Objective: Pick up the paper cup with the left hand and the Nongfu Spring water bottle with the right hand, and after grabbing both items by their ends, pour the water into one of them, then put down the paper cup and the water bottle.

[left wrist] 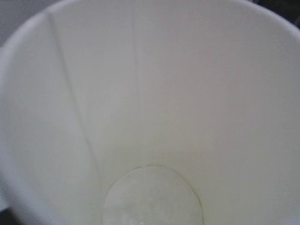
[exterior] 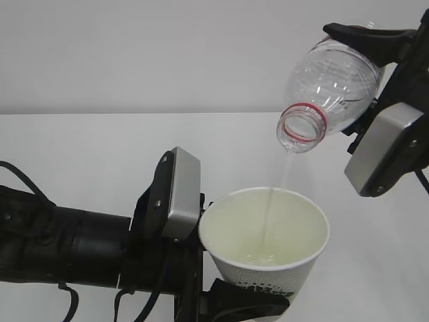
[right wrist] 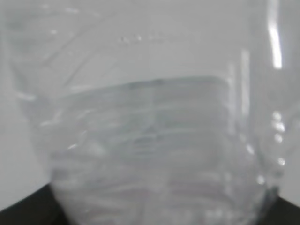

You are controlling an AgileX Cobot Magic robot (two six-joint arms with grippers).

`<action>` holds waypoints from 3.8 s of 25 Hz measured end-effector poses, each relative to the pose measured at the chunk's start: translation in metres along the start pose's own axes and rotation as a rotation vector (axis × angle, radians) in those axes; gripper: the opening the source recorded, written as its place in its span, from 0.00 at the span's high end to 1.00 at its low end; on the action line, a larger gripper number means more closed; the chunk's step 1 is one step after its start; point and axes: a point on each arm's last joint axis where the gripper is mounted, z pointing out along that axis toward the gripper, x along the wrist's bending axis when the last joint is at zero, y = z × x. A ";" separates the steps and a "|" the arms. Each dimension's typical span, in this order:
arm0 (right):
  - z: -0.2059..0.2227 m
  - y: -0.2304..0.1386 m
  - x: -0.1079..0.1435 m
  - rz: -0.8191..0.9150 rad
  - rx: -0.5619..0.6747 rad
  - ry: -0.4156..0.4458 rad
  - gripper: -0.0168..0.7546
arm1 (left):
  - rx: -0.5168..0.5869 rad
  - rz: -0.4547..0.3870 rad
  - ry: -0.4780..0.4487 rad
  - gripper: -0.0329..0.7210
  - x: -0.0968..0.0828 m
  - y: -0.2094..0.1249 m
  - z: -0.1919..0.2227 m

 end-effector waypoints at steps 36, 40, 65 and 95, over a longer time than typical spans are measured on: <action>0.000 0.001 0.001 -0.032 -0.014 0.006 0.38 | -0.001 0.000 -0.003 0.30 -0.001 0.000 0.001; 0.000 0.001 0.000 -0.032 -0.015 0.004 0.38 | 0.000 0.000 -0.002 0.30 -0.001 0.000 0.001; 0.000 0.001 0.000 -0.026 -0.012 -0.003 0.38 | 0.002 0.001 -0.004 0.30 -0.001 0.000 0.001; 0.000 0.001 -0.001 -0.026 -0.015 -0.009 0.38 | 0.002 0.001 -0.004 0.30 -0.001 0.000 0.001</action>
